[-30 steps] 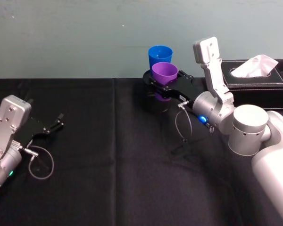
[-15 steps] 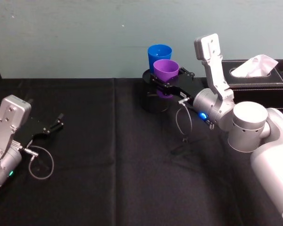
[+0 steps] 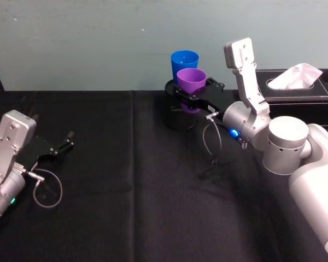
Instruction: Pick up one cup with a gripper and tap it against the other cup.
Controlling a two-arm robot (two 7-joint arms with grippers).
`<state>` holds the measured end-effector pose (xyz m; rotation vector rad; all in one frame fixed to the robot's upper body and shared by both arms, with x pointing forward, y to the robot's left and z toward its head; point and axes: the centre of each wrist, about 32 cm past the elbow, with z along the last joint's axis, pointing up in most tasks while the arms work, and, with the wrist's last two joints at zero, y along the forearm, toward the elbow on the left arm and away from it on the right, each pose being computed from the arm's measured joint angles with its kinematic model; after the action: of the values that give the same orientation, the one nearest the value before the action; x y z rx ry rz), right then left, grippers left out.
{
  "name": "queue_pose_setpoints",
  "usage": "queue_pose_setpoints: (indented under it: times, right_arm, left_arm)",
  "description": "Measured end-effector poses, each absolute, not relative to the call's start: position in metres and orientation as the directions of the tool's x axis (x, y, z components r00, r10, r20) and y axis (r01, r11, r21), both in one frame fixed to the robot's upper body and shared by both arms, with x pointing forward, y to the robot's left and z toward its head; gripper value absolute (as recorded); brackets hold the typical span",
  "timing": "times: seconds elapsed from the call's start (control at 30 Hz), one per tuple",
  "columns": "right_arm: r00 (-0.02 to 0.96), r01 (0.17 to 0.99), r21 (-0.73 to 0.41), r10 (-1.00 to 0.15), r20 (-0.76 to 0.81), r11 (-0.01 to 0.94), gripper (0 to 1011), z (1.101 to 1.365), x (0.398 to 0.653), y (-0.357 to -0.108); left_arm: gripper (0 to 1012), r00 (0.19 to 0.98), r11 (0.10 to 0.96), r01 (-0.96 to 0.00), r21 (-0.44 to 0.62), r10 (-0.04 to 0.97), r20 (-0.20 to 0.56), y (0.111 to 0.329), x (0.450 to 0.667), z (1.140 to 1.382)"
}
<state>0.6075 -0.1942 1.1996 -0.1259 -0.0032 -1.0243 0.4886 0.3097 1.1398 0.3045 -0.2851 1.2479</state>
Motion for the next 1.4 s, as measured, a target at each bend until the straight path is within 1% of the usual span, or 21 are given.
queue_pose_setpoints:
  times: [1.4]
  right_arm:
    - [0.522,0.851,-0.103,-0.851,0.062,0.515,728,1.1995,0.6070,-0.1946]
  left_arm:
    - [1000,0.292,0.287,-0.955,0.070,0.880,0.374,0.3097,0.4886,1.1398]
